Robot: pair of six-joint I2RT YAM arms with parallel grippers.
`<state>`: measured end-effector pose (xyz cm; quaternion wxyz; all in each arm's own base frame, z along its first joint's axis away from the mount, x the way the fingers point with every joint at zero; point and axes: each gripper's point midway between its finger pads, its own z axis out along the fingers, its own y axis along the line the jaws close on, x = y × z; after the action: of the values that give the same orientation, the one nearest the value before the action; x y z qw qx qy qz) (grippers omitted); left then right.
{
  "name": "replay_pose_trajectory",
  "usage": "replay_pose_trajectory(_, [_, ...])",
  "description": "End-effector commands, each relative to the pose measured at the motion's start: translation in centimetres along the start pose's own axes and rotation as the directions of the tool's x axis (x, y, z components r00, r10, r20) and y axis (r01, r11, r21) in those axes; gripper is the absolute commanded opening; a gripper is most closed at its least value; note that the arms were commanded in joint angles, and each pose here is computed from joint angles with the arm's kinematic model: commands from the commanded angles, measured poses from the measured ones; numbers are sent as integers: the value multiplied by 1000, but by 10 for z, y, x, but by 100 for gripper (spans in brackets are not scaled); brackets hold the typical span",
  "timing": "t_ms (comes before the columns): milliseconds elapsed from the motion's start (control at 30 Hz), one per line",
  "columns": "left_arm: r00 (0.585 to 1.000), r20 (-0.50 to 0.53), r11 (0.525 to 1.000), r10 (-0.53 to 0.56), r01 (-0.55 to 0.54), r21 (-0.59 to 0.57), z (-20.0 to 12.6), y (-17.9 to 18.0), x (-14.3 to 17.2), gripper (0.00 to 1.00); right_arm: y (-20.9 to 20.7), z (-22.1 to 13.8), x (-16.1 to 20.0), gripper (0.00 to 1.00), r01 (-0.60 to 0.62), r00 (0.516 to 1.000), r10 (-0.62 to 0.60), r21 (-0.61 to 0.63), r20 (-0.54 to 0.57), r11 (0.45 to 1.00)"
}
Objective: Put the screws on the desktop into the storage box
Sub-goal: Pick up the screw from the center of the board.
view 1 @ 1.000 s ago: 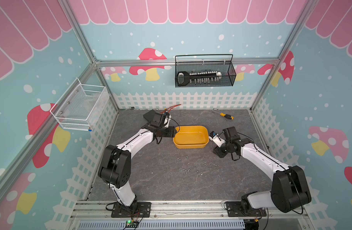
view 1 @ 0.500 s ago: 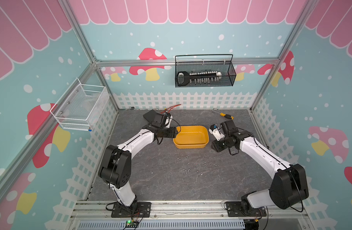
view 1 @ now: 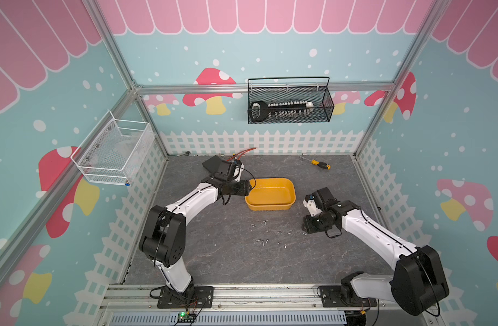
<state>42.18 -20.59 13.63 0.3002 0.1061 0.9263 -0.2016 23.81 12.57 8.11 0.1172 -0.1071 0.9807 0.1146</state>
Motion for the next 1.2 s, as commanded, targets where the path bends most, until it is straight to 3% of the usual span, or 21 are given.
replay_pose_trajectory(0, [999, 32, 1000, 5, -6, 22, -14, -10, -11, 67, 0, 10, 10, 47, -26, 999, 26, -2, -38, 1000])
replay_pose_trajectory(267, [1000, 27, 1000, 4, -5, 23, -13, -9, -10, 67, -17, 23, 9, 49, 22, 996, -14, 90, -88, 996])
replay_pose_trajectory(1167, [1000, 11, 1000, 5, -5, 24, -8, -9, -6, 67, -19, 54, 4, 49, 38, 981, -18, 105, -193, 994])
